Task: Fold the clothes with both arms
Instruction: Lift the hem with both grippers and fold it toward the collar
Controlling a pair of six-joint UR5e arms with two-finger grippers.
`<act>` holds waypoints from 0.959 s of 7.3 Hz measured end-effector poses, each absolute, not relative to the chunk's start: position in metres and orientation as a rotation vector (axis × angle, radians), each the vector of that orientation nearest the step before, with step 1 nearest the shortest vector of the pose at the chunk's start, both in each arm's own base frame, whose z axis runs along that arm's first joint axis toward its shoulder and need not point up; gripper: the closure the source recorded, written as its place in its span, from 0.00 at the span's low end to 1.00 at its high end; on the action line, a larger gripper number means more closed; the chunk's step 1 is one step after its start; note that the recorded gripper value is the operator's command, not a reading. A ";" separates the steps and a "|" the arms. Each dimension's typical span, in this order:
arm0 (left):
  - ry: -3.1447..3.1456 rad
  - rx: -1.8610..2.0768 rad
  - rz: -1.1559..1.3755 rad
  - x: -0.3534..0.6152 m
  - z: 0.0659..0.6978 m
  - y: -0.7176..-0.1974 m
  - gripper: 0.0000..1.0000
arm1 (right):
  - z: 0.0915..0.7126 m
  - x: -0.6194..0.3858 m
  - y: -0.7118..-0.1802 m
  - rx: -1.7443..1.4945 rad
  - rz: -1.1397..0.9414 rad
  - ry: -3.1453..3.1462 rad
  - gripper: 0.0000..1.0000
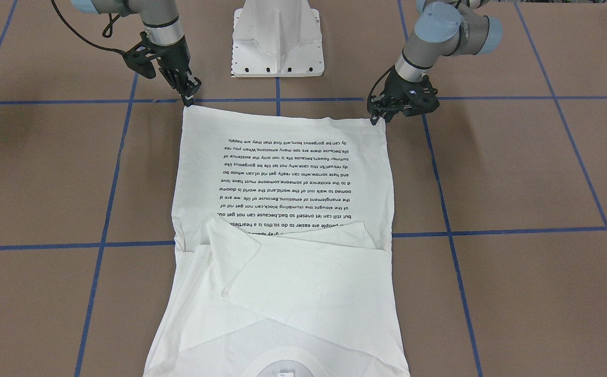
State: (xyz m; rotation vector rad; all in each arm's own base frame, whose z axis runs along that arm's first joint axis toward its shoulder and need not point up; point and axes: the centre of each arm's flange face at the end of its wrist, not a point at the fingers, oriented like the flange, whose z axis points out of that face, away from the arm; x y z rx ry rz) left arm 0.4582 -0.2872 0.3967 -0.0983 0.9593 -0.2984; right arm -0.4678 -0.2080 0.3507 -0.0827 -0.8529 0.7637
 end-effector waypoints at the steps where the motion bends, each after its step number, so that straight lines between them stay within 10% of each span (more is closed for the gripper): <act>1: 0.962 -0.101 -0.296 0.458 0.395 -0.286 1.00 | 0.351 -0.468 -0.208 -0.083 0.764 -0.853 1.00; 7: 1.036 -0.178 -0.268 0.449 0.353 -0.262 1.00 | 0.354 -0.444 -0.191 -0.144 0.725 -0.836 1.00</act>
